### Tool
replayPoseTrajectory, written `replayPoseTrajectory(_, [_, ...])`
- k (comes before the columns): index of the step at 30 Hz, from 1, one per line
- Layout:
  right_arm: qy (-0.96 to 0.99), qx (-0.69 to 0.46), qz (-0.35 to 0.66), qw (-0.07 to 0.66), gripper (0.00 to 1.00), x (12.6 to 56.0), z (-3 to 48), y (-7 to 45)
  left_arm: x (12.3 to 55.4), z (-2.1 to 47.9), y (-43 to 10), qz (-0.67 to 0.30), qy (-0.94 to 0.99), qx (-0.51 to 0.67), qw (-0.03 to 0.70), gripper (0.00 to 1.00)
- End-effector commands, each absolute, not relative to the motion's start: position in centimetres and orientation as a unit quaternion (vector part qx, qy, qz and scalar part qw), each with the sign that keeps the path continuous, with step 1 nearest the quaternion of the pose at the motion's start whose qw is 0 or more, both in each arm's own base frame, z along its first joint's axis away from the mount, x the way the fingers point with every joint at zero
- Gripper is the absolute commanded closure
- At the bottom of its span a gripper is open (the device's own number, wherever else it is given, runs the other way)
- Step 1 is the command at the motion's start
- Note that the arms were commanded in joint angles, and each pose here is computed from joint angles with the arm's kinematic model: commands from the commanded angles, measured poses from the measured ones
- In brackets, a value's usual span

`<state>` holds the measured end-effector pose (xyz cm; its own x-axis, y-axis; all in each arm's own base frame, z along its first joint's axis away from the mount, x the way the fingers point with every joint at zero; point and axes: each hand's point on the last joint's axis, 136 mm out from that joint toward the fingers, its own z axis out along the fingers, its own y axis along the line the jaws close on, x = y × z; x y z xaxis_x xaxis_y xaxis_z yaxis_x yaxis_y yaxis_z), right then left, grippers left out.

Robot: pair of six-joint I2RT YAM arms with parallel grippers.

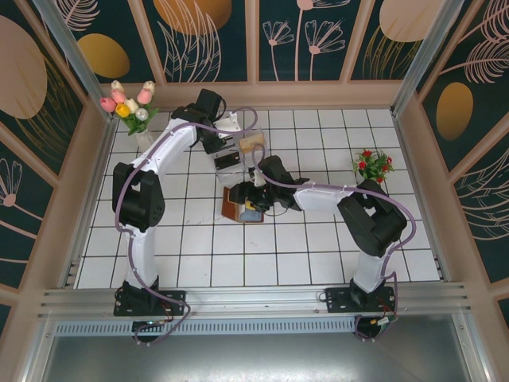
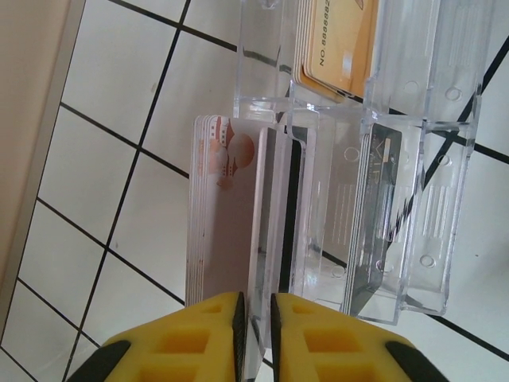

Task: Take the credit cards out of the card holder

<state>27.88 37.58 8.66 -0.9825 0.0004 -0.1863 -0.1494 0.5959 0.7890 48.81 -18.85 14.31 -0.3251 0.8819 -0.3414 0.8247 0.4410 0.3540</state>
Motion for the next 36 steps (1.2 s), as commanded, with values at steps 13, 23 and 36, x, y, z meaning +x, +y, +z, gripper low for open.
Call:
replayPoseTrajectory(13, [0.890, -0.044, 0.445, 0.088, 0.31, 28.0, 8.9, 38.1, 51.5, 17.3, -18.6, 0.086, 0.822, 0.473, 0.305, 0.75])
replayPoseTrajectory(23, [0.876, -0.055, 0.470, 0.093, 0.37, 28.3, 9.8, 39.4, 50.0, 26.6, -18.0, 0.002, 0.851, 0.243, 0.465, 0.40])
replayPoseTrajectory(36, [0.871, -0.072, 0.479, 0.081, 0.40, 28.9, 8.9, 41.9, 40.3, 25.2, -14.8, -0.177, 0.856, -0.028, 0.484, 0.17])
